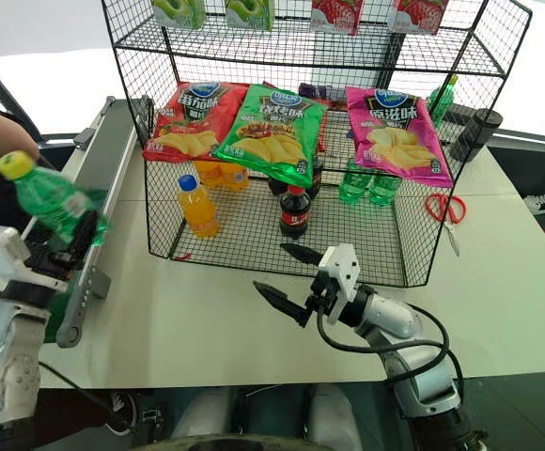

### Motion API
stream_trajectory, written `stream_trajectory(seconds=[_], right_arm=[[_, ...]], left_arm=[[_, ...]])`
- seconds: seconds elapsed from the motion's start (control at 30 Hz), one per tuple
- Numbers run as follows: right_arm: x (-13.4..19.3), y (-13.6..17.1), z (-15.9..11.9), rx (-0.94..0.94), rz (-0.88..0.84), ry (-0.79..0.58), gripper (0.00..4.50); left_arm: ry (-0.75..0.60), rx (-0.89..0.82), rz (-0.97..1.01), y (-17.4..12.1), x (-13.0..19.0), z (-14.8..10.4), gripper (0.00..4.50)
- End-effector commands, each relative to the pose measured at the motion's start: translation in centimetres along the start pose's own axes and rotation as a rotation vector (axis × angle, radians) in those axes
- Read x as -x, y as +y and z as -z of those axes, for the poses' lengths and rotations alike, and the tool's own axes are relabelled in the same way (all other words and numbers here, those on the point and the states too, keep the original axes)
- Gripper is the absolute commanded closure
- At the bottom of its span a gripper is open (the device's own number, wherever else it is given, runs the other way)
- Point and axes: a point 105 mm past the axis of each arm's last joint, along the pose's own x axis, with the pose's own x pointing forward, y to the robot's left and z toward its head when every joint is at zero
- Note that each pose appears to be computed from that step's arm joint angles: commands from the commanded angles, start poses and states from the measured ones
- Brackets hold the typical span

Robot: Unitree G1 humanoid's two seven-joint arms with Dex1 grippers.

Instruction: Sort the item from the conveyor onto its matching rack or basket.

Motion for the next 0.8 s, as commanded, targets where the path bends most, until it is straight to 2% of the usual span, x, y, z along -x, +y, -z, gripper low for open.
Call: stream_trajectory(seconds=[0.03,0.23,0.5,0.8], right_arm=[[0.1,-0.3,-1.7,0.023,-0.007,-0.037,0.0],[-0.6,0.6,-3.5,-0.016,-0.047,-0.075,0.0],[-0.9,1.6,-3.6,-0.05,-0.041,-0.075,0.0],[-0.8,2.3,-3.0,-0.072,-0.032,-0.055,0.0]], left_arm=[[0.04,0.026,0.27,-4.7,-0.8,0.2,1.8],[0.099,0.104,0.6,-10.2,-2.7,3.4,1.8],[0.075,0.089,0.89,-15.2,-4.7,5.5,1.8],[0.039,0.082,1.012,-17.3,-5.9,5.7,1.8]])
